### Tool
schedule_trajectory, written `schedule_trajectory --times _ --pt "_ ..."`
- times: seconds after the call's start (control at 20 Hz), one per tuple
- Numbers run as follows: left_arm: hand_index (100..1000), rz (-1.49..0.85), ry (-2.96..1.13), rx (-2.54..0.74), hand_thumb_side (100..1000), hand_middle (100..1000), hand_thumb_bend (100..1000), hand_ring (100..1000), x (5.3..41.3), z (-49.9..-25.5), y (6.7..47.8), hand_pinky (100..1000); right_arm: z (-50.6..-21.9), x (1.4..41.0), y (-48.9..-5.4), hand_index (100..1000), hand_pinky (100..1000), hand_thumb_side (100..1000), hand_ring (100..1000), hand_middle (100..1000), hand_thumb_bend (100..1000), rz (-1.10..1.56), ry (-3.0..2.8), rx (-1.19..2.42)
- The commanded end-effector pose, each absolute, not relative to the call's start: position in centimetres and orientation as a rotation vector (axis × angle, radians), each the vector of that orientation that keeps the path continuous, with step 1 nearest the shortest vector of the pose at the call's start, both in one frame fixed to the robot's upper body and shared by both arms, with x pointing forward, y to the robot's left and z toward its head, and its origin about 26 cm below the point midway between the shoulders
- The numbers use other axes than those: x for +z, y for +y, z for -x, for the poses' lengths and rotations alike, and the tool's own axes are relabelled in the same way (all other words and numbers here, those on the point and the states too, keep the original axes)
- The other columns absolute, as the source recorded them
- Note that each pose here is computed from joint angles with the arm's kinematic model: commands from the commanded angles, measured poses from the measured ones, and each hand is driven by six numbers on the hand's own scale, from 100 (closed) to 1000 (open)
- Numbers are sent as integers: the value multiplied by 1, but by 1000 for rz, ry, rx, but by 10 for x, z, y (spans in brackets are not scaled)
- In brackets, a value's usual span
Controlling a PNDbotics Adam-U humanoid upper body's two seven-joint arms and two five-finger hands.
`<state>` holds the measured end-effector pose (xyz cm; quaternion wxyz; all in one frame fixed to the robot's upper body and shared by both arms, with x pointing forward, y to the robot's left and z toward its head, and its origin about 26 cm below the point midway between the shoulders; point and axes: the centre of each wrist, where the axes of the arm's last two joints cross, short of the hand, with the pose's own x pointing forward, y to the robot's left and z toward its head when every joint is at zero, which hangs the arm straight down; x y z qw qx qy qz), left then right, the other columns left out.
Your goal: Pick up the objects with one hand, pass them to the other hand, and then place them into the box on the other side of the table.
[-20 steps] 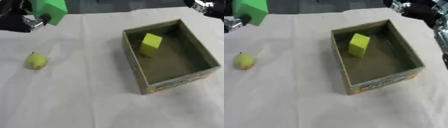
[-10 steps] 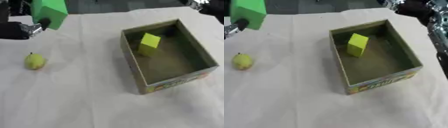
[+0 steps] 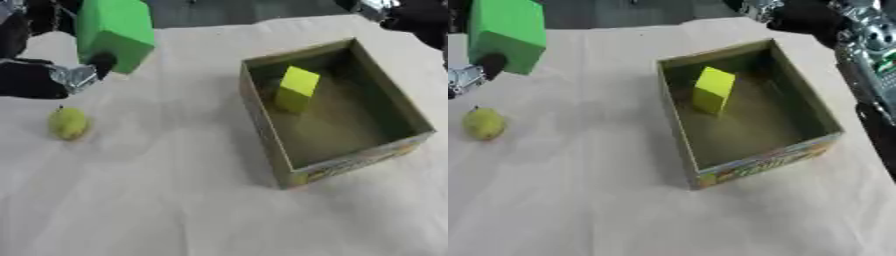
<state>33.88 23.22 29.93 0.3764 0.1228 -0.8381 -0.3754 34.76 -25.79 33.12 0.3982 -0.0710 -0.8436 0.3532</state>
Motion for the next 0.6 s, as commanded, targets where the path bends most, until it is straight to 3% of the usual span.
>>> schedule_trajectory --times 0.05,0.6 --pt "554 -343 -2173 -964 169 463 100 559 306 -332 232 731 -340 342 -251 859 930 439 756 781 422 166 -2179 936" --pt "562 -439 -2257 -1078 100 470 100 566 305 -316 218 722 -332 345 -235 857 962 444 759 779 421 123 -2202 1040"
